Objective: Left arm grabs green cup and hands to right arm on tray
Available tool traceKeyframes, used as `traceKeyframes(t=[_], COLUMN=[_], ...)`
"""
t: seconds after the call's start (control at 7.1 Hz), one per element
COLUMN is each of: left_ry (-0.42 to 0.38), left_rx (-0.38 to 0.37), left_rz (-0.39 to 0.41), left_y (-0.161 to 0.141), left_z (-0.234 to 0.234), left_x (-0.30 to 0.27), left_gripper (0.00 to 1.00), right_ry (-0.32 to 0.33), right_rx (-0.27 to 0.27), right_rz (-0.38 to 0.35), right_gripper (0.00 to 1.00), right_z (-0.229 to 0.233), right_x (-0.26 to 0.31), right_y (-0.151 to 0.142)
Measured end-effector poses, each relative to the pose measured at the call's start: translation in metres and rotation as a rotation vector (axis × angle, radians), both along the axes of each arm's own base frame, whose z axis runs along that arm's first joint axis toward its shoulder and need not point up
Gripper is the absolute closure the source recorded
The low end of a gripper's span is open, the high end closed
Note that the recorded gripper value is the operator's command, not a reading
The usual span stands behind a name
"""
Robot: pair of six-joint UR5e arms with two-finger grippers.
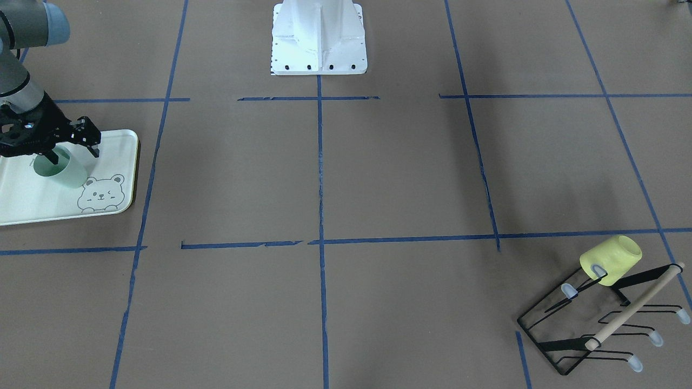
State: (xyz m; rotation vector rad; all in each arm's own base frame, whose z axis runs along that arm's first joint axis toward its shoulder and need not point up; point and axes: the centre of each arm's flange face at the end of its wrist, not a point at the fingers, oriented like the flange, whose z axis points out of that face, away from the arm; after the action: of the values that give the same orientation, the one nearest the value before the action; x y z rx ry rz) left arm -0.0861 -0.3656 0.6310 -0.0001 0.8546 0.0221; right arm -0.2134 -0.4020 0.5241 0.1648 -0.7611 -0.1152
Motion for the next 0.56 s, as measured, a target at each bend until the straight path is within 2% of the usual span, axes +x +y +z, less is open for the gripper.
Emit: traceKeyframes(t=[0.28,0.56], left_ry=[0.003,0.0], left_rx=[-0.002,0.011], left_rz=[0.0,0.004], left_y=[-0.001,-0.002], left_z=[0.001,0.003], left_x=[0.0,0.0], left_gripper=[0.0,0.0], right_ry=[0.004,0.069], right_rx=[-0.002,0.04], right_rz=[-0.039,-0.123], right_gripper=[0.0,0.0], right_z=[-0.016,-0.011], right_x=[0.063,0.136], right_y=[-0.016,-0.024])
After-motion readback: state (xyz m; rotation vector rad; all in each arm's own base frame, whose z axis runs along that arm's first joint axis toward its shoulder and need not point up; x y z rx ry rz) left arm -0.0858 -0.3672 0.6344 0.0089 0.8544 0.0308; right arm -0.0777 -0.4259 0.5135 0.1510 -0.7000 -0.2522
